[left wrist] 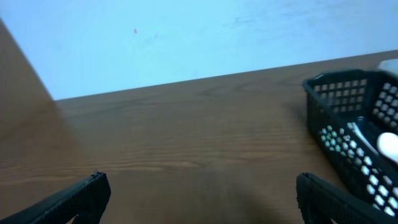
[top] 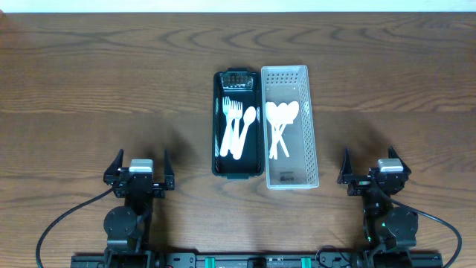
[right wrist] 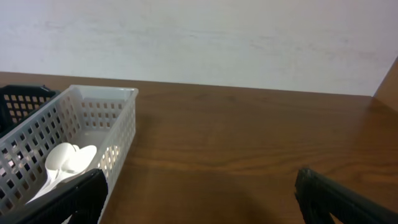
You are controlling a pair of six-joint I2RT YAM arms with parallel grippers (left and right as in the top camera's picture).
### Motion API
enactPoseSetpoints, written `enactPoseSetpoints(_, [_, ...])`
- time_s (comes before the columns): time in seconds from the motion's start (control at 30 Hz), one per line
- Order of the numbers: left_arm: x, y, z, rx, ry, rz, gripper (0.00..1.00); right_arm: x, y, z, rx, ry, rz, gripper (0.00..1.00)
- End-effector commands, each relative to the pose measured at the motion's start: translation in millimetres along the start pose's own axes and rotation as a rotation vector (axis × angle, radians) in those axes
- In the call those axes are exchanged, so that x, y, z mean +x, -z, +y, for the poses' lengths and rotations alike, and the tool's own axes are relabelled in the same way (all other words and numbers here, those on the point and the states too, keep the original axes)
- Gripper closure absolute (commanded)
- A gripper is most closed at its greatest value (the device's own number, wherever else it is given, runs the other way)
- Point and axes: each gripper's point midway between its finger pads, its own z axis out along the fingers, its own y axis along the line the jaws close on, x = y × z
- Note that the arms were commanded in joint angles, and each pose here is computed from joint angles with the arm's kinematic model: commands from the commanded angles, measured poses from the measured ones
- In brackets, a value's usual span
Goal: Pack container
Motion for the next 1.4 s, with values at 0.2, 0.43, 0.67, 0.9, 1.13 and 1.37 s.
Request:
enactPoseSetpoints(0.2, [15.0, -1.9, -10.2, 0.047, 0.037, 0.031, 0.02, 0.9, 0.2, 2.6, -0.011, -0.013, 0.002, 0.01])
enactPoseSetpoints(0.43, [15.6, -2.0, -10.3, 0.047, 0.037, 0.034, 0.02, 0.9, 0.2, 2.6, -0.011, -0.013, 0.002, 0.01])
enactPoseSetpoints(0.67, [15.6, -2.0, -10.3, 0.047, 0.037, 0.034, 0.02, 0.9, 0.2, 2.6, -0.011, -0.013, 0.002, 0.01])
enactPoseSetpoints(0.9, [15.6, -2.0, -10.3, 0.047, 0.037, 0.034, 0.02, 0.9, 0.2, 2.6, -0.011, -0.013, 0.002, 0.01])
enactPoseSetpoints(1.13, [15.6, -2.0, -10.3, 0.047, 0.037, 0.034, 0.02, 0.9, 0.2, 2.6, -0.011, -0.013, 0.002, 0.01])
enactPoseSetpoints(1.37, [15.6, -2.0, -10.3, 0.047, 0.037, 0.034, 0.02, 0.9, 0.2, 2.6, -0.011, -0.013, 0.002, 0.01])
